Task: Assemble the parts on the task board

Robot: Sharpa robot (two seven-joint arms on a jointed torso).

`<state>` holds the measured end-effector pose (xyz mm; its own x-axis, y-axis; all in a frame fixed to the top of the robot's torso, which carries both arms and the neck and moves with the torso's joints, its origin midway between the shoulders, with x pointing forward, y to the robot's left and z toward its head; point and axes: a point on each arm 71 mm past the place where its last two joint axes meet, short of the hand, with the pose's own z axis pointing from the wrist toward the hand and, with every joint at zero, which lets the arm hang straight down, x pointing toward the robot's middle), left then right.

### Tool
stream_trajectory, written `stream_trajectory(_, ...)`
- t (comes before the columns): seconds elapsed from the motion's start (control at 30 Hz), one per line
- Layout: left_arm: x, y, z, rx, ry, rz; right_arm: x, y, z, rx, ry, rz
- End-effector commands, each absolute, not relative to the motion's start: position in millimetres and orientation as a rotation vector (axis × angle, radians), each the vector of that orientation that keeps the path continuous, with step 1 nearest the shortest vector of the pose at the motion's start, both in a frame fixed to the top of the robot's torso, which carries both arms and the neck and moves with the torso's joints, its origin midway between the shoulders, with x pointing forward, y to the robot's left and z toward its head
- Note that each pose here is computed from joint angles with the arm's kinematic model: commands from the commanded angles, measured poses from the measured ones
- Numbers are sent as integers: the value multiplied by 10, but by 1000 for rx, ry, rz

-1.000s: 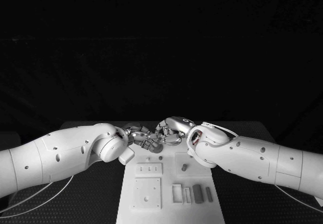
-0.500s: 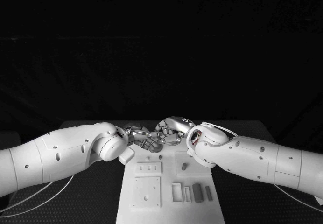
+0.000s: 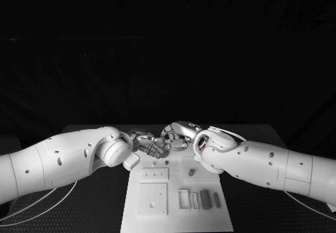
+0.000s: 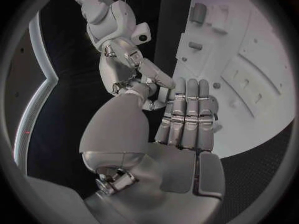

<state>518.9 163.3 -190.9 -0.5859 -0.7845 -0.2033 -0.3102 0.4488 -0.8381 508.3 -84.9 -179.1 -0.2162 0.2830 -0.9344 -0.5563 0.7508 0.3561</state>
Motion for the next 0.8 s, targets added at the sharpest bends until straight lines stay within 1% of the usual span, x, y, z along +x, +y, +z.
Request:
stream_trajectory(0.03,5168,1571,-1895,-905,2141,-1100,5073,-835,-1821,-242,1628,775)
stream_trajectory(0.8,5176,1617,-1918,-893,2158,-1079,5083,-856,-1837,-239,1633,765)
